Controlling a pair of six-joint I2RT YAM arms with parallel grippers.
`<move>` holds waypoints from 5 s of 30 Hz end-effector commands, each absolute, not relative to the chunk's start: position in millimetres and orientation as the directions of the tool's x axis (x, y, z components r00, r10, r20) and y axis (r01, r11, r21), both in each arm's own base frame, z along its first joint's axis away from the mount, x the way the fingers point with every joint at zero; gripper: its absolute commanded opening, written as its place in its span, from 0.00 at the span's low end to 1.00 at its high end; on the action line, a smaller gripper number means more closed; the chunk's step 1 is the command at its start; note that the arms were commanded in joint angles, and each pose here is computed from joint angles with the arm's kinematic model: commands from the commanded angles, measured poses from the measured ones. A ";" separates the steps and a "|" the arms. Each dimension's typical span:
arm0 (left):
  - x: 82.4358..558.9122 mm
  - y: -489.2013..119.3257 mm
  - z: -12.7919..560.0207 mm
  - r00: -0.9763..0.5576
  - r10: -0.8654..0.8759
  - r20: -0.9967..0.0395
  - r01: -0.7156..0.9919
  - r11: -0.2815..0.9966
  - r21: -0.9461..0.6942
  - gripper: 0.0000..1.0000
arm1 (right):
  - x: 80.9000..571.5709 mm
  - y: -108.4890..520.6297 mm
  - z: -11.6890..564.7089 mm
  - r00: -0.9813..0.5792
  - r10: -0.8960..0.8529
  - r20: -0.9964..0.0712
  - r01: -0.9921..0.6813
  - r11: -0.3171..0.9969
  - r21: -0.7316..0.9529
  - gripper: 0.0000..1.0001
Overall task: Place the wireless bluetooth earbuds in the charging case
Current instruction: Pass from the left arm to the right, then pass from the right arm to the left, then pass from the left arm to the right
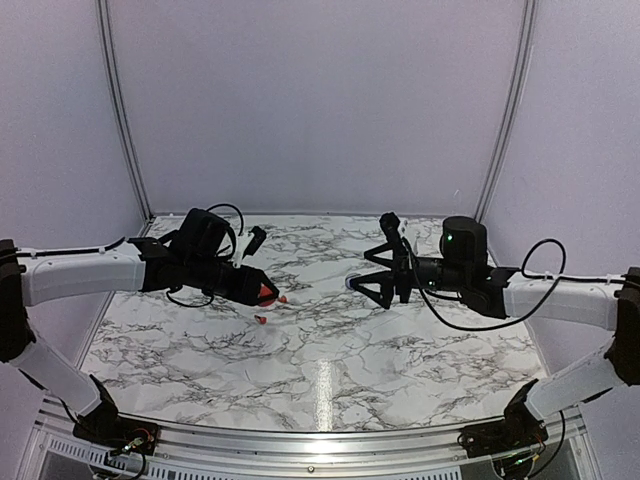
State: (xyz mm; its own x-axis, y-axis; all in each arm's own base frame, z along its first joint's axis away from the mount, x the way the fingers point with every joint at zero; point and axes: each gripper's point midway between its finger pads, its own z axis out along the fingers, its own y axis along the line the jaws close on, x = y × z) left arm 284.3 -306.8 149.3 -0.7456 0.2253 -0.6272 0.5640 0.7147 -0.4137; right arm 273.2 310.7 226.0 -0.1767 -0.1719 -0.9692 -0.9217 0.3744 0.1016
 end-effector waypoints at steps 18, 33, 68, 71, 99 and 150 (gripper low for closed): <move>145.4 -359.4 205.9 -0.655 0.472 -0.591 0.721 0.156 -0.675 0.41 | 152.5 375.0 251.5 0.293 -0.313 -0.903 -0.938 0.088 -0.335 0.83; 105.9 -380.5 214.2 -0.617 0.559 -0.555 0.676 0.015 -0.736 0.39 | 93.9 408.7 226.0 0.433 -0.399 -0.808 -0.898 -0.117 -0.423 0.73; 119.2 -380.6 229.0 -0.533 0.513 -0.673 0.807 0.069 -0.586 0.85 | 89.1 408.3 225.4 0.426 -0.405 -0.809 -0.900 -0.102 -0.423 0.04; 136.1 -366.7 248.7 -0.488 0.441 -0.753 0.866 0.139 -0.480 0.93 | 91.8 405.1 233.4 0.410 -0.389 -0.825 -0.907 -0.077 -0.414 0.01; 117.4 -362.9 279.1 0.079 0.322 -0.943 0.977 0.164 0.138 0.63 | 111.0 388.3 304.7 0.160 -0.114 -0.981 -0.987 0.000 -0.161 0.00; 108.5 -381.5 292.0 0.039 0.301 -0.953 0.985 0.148 0.087 0.06 | 110.8 392.8 281.1 0.138 -0.217 -0.966 -0.990 -0.035 -0.134 0.33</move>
